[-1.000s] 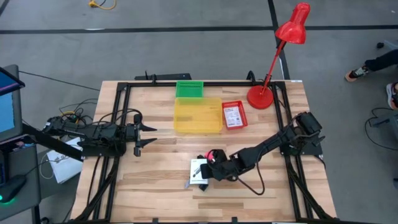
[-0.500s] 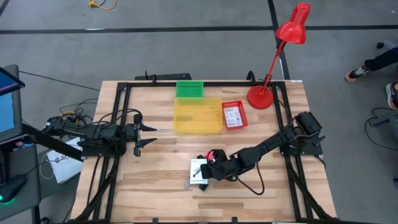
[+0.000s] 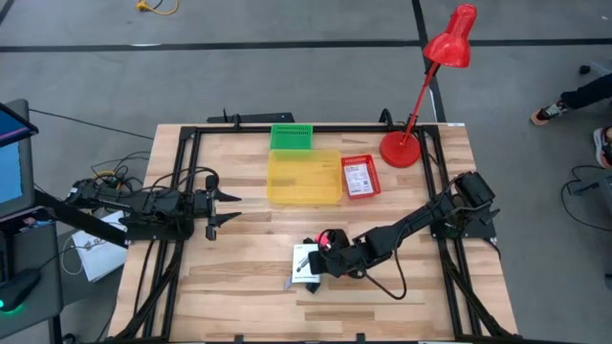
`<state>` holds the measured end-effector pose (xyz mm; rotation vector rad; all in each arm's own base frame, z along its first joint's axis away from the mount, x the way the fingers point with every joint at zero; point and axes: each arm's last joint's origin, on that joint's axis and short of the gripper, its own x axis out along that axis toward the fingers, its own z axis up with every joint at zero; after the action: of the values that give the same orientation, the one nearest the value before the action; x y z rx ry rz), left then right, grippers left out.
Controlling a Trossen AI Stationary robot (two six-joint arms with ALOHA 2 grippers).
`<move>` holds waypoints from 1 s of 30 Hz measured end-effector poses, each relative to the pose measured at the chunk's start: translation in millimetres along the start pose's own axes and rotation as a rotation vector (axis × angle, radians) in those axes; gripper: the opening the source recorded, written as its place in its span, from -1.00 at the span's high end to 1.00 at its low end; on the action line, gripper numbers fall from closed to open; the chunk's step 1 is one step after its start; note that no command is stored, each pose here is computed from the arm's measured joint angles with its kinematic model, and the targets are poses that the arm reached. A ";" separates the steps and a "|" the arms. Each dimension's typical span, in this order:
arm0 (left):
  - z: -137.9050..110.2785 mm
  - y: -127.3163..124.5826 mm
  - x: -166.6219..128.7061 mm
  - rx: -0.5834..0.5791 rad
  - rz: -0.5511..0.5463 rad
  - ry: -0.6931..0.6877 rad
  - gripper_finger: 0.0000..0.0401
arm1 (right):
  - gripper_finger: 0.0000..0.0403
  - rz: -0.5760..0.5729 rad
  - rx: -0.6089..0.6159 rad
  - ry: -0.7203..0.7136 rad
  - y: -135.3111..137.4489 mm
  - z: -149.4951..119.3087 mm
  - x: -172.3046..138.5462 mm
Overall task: Pick and place items into bin
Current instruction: Put the white card reader box into the red bin
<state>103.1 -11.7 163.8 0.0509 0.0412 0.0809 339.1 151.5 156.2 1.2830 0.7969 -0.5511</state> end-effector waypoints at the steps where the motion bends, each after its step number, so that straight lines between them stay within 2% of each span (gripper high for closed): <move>1: -0.1 0.0 0.0 0.001 0.000 0.000 0.08 | 0.06 0.000 0.000 -0.003 0.0 0.1 0.0; 9: 0.0 0.0 0.0 -0.001 0.000 0.000 0.08 | 0.06 -0.002 -0.001 -0.004 -0.6 0.0 1.2; 12: 0.0 0.0 0.0 0.012 0.000 0.000 0.08 | 0.06 -0.012 -0.001 0.001 -5.0 -1.4 12.6; 18: 0.0 0.0 0.0 0.003 0.000 0.000 0.08 | 0.06 0.059 0.006 0.063 -5.8 -3.1 39.9; 23: 0.0 0.0 0.0 0.007 0.000 0.000 0.08 | 0.07 0.054 0.018 0.074 -6.6 1.5 44.2; 26: -0.2 0.0 0.0 -0.001 0.000 0.001 0.08 | 0.15 0.049 0.014 0.064 -6.8 3.5 43.5; 30: -0.2 0.0 0.0 0.013 0.000 0.001 0.08 | 0.36 0.050 -0.002 0.054 -6.8 5.5 43.5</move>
<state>103.1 -11.6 163.6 0.0641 0.0429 0.0805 362.2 147.5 118.6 1.3168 0.8083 -0.4770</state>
